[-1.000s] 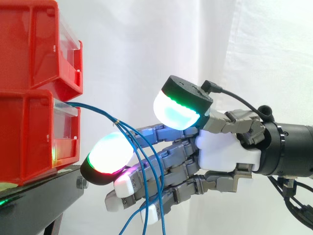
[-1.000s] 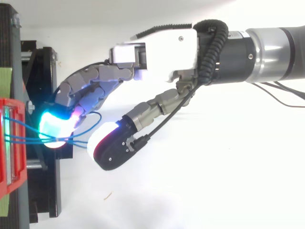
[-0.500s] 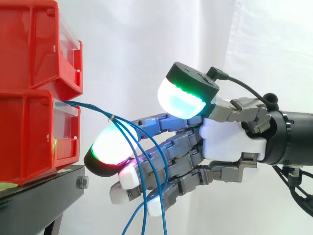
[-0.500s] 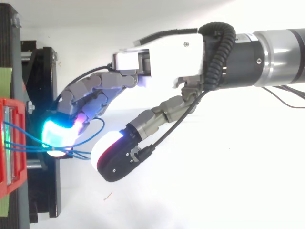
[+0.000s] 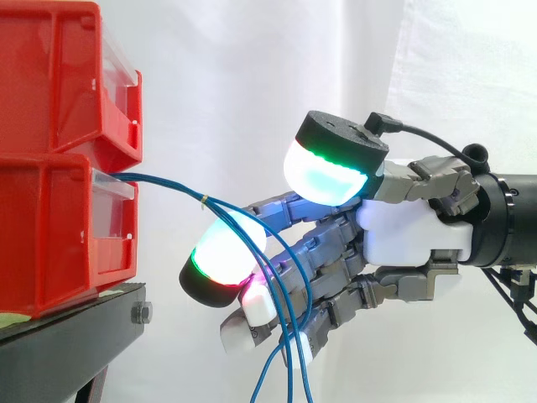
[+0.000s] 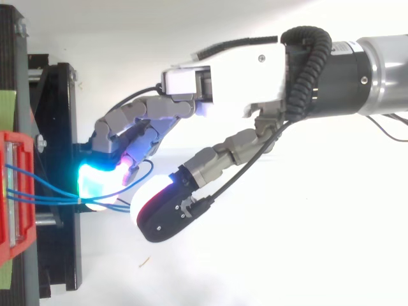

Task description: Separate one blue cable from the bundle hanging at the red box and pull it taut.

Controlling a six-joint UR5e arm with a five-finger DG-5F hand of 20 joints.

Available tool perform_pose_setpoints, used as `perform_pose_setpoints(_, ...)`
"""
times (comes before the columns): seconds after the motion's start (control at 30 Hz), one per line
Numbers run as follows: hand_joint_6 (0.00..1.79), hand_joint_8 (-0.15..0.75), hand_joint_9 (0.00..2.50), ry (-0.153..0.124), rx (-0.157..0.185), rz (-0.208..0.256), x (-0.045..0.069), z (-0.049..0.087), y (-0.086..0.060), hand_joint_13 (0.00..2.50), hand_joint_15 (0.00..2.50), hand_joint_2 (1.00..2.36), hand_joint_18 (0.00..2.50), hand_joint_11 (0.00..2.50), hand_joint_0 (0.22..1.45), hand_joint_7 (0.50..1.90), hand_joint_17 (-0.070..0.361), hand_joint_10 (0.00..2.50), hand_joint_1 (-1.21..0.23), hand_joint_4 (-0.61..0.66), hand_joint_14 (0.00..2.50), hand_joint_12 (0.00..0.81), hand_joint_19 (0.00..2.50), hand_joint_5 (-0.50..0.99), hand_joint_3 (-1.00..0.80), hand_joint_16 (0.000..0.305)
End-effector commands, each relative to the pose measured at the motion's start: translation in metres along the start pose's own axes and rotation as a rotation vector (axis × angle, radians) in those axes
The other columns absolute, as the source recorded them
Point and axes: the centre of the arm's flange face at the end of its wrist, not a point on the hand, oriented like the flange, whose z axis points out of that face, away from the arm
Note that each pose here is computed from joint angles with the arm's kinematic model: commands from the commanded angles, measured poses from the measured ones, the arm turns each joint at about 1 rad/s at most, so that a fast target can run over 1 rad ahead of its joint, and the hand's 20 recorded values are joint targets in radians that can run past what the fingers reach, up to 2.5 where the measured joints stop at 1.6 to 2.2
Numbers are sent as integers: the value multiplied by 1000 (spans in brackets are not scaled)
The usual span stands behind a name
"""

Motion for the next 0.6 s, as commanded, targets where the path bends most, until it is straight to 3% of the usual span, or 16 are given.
perform_pose_setpoints(0.0,503,348,716,-12,-12,36,-1,2,0,565,244,1007,683,354,637,965,87,7,-597,311,7,321,421,-158,-398,39)
perform_pose_setpoints(0.13,502,348,718,-66,-62,125,-5,7,3,567,247,1006,685,350,635,969,87,7,-598,315,8,320,421,-158,-403,39)
perform_pose_setpoints(0.2,503,349,718,-87,-79,180,-1,7,-3,568,251,1007,687,353,634,965,87,7,-598,316,8,320,428,-158,-402,39)
perform_pose_setpoints(0.37,503,348,722,-97,-107,207,7,9,-4,578,259,1007,694,362,633,969,87,9,-600,316,8,323,429,-158,-404,39)
perform_pose_setpoints(0.57,503,349,732,-94,-104,231,11,11,-13,589,261,1007,714,363,633,978,87,7,-606,321,8,323,442,-155,-400,39)
